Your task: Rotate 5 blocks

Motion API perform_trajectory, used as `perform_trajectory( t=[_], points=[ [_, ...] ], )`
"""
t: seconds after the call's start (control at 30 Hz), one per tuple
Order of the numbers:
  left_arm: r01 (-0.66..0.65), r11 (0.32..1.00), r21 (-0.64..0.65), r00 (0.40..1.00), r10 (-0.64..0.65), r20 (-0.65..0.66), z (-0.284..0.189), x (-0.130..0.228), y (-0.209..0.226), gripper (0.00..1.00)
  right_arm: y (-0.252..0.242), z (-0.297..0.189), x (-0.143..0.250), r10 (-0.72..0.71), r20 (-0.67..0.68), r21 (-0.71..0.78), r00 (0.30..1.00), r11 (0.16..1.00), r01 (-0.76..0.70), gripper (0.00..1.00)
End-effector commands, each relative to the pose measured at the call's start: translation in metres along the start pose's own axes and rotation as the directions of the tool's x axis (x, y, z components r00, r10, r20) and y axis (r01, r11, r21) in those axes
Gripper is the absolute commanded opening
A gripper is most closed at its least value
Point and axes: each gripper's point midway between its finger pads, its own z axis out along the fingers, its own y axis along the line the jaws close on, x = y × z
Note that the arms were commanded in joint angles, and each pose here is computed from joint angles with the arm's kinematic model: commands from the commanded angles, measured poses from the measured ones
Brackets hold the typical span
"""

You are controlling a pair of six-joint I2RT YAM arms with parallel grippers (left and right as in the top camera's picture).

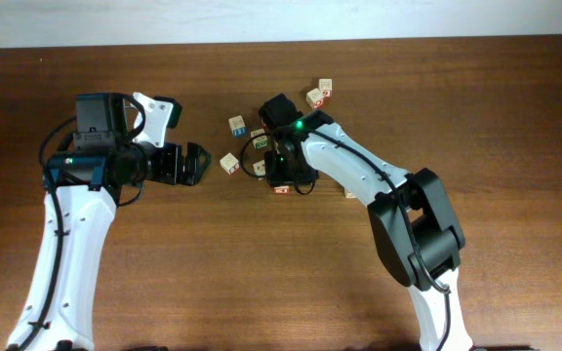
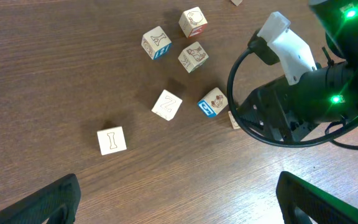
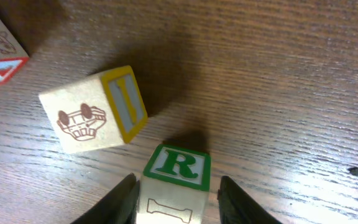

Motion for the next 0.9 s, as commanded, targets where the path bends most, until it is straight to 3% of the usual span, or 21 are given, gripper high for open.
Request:
perform_trajectory(
  t=[0.0, 0.37, 0.6, 0.87],
  points=[
    [-0.001, 1.0, 0.016, 1.0, 0.0, 0.019, -0.003, -0.008, -0.004, 0.99, -0.004, 0.005, 0.004, 0.027, -0.014, 0.03, 1.0, 0.999, -0.027, 0.38],
    [-0.001, 1.0, 0.016, 1.0, 0.0, 0.019, -0.003, -0.008, -0.004, 0.99, -0.064, -0.007, 0.008, 0.153, -0.089, 0.123, 0.984, 0.982, -0.141, 0.28],
    [-0.001, 1.0, 0.016, 1.0, 0.0, 0.019, -0.003, -0.008, -0.004, 0.99, -0.113, -0.017, 0.013, 0.198, -0.1, 0.265, 0.975, 0.95, -0.166, 0.29],
    [-0.001, 1.0, 0.016, 1.0, 0.0, 0.019, -0.003, -0.008, -0.004, 0.99, -0.124, -0.021, 0.019, 0.195, -0.117, 0.315, 0.974, 0.937, -0.15, 0.31]
  ],
)
